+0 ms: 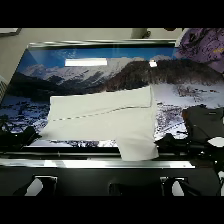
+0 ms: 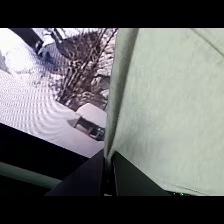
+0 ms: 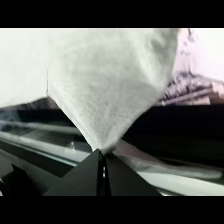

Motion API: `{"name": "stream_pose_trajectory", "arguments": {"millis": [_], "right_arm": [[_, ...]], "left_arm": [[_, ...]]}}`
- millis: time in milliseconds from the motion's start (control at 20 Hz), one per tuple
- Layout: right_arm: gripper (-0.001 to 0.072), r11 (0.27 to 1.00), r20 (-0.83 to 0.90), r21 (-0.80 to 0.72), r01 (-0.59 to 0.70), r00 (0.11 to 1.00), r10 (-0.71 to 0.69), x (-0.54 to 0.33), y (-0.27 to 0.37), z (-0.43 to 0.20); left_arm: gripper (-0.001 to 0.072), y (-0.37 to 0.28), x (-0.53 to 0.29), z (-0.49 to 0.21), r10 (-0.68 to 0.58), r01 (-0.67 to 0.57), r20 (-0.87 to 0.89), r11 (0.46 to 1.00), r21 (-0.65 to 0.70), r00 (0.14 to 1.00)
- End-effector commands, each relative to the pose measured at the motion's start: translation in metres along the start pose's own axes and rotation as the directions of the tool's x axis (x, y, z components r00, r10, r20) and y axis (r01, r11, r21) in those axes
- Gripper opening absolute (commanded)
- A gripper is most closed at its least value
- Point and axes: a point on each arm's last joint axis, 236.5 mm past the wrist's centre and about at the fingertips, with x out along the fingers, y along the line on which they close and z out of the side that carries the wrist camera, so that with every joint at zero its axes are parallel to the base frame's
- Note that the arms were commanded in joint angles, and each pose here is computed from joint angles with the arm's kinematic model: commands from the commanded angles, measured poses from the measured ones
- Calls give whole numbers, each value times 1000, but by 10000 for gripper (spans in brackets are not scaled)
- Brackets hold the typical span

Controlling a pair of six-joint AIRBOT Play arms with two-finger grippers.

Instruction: Fold the clothes and pants, and hang the long-sleeved shirts on hangers.

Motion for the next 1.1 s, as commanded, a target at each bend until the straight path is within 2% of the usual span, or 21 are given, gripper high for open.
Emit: {"name": "stream_pose_trajectory", "arguments": {"millis": [0, 300, 600, 1050], "right_arm": [[38, 997, 156, -77, -16, 987, 28, -27, 32, 43], [39, 976, 100, -218, 24, 995, -2, 18, 69, 110], [39, 955, 86, -287, 78, 995, -56, 64, 93, 185], [39, 946, 281, -253, 202, 951, -128, 50, 98, 273]], "left_arm": [[13, -14, -8, 25, -44, 45, 112, 999, -9, 993], [13, -31, -4, 67, -49, 39, 192, 998, 57, 980], [13, -60, 27, 111, -58, 35, 181, 991, 128, 982], [13, -84, 45, 179, -77, 46, 192, 986, 163, 978]]}}
